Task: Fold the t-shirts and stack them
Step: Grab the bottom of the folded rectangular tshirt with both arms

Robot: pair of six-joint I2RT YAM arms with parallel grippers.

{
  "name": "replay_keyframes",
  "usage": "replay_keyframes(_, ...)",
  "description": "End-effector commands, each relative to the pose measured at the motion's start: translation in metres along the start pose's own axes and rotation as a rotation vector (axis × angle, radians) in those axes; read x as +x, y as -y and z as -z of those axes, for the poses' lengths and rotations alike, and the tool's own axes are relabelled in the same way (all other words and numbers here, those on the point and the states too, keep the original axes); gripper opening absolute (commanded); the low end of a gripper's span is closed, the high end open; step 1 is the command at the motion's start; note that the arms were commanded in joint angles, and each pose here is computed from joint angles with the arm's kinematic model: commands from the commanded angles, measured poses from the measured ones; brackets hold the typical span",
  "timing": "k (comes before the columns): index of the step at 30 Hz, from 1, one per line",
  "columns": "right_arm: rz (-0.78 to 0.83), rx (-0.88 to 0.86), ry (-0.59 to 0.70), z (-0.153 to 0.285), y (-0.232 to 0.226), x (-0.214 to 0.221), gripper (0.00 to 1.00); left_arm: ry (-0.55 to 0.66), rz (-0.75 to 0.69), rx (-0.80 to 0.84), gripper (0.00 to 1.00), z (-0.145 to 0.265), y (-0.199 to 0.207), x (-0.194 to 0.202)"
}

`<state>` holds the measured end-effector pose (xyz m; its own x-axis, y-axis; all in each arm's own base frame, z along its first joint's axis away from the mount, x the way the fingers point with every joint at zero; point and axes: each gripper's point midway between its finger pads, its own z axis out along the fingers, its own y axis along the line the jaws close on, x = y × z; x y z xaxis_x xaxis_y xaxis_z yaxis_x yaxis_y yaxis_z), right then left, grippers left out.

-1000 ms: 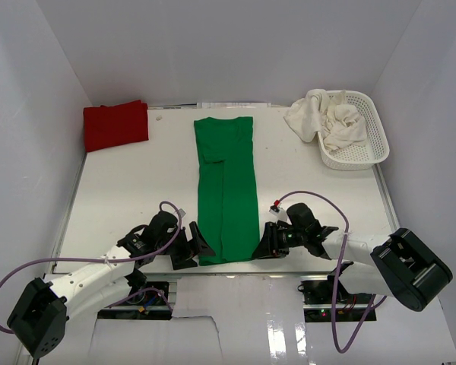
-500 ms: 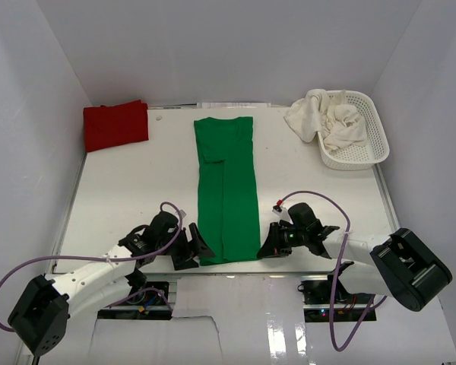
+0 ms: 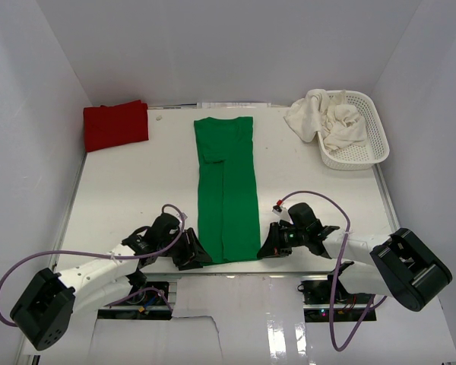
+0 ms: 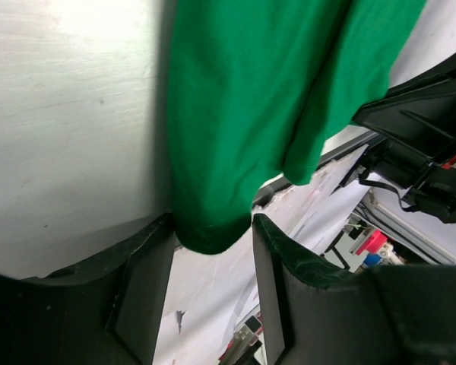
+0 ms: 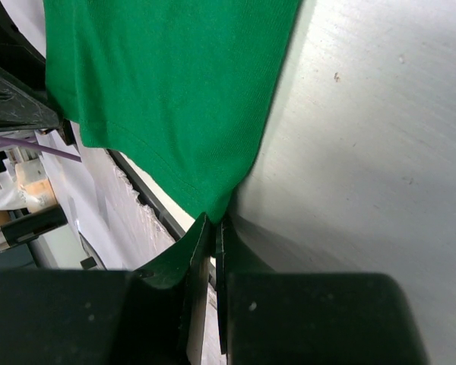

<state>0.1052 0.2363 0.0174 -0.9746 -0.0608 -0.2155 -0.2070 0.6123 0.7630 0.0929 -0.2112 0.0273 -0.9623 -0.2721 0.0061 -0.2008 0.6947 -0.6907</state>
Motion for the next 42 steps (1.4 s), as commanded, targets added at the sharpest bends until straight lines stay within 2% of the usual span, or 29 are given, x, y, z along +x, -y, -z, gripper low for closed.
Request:
replay_keyframes(1, 0.007, 0.026, 0.004, 0.001, 0.008, 0.003, 0.08, 0.035, 0.039, -0.231, 0.56, -0.001, -0.06, 0.003)
replay_keyframes(14, 0.009, 0.021, 0.001, 0.002, 0.01, 0.007, 0.08, 0.097, 0.074, -0.284, 0.57, 0.004, -0.066, -0.007)
replay_keyframes(20, 0.005, 0.014, 0.001, 0.001, 0.011, 0.009, 0.08, 0.089, 0.077, -0.268, 0.52, 0.002, -0.064, -0.009)
replay_keyframes(21, 0.006, 0.015, 0.001, 0.001, 0.011, 0.009, 0.08, 0.088, 0.079, -0.27, 0.5, 0.002, -0.065, -0.009)
replay_keyframes(23, 0.007, 0.013, -0.002, 0.001, 0.011, 0.01, 0.08, 0.082, 0.082, -0.266, 0.33, 0.002, -0.064, -0.009)
replay_keyframes(24, 0.004, 0.014, -0.003, 0.001, 0.011, 0.01, 0.08, 0.083, 0.085, -0.264, 0.21, 0.001, -0.064, -0.009)
replay_keyframes(28, 0.006, 0.011, -0.002, 0.002, 0.011, 0.011, 0.08, 0.081, 0.086, -0.263, 0.1, 0.002, -0.065, -0.009)
replay_keyframes(29, 0.007, 0.011, -0.004, 0.002, 0.011, 0.011, 0.08, 0.078, 0.087, -0.261, 0.01, 0.002, -0.064, -0.008)
replay_keyframes(36, 0.007, -0.001, -0.011, 0.004, 0.006, 0.011, 0.08, 0.052, 0.086, -0.226, 0.0, 0.004, -0.056, -0.004)
replay_keyframes(42, 0.042, -0.019, -0.002, 0.011, -0.011, 0.001, 0.08, 0.042, 0.069, -0.167, 0.0, 0.011, -0.032, -0.006)
